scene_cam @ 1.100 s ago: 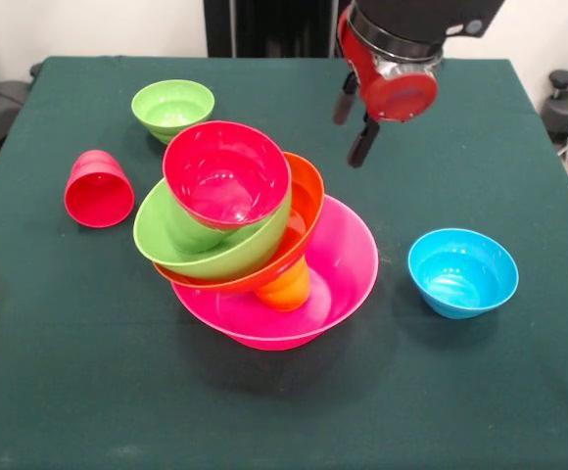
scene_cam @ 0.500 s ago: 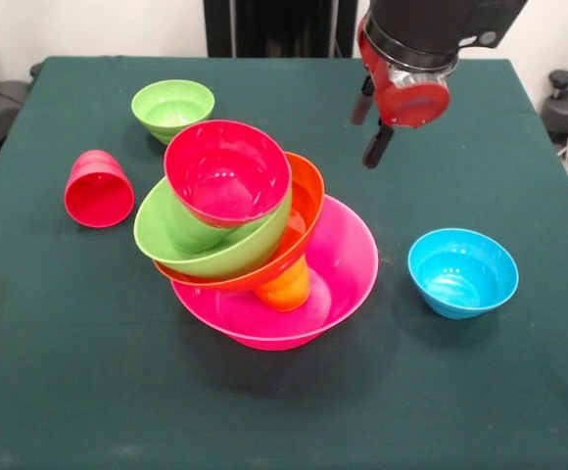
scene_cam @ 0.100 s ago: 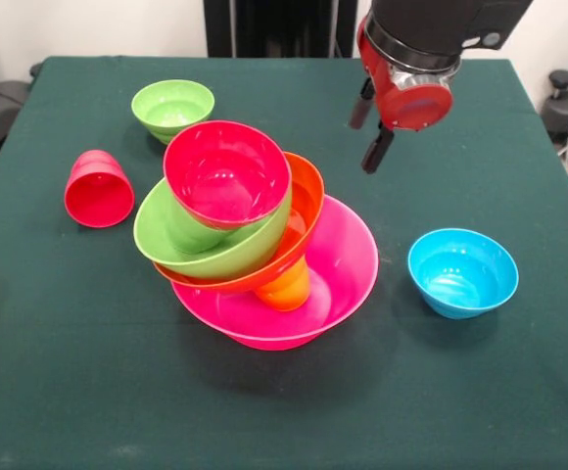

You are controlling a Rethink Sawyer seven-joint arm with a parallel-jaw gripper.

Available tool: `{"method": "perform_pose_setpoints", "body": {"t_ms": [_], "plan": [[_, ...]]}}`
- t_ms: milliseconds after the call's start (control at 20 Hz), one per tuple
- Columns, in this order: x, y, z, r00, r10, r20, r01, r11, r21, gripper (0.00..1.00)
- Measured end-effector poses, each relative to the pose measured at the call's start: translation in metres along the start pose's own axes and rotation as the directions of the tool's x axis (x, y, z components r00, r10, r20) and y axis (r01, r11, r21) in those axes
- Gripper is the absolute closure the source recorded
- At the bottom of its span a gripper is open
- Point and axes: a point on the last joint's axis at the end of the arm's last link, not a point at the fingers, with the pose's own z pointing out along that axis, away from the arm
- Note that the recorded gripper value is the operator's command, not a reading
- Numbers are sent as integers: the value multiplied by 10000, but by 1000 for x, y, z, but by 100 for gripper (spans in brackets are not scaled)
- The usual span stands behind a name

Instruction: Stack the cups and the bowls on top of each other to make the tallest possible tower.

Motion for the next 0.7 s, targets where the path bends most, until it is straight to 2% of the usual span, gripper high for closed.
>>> {"method": "perform_pose_setpoints", "body": {"t_ms": [700], "plan": [[3, 16, 18, 9998, -96, 172, 96, 10000, -5, 0]]}}
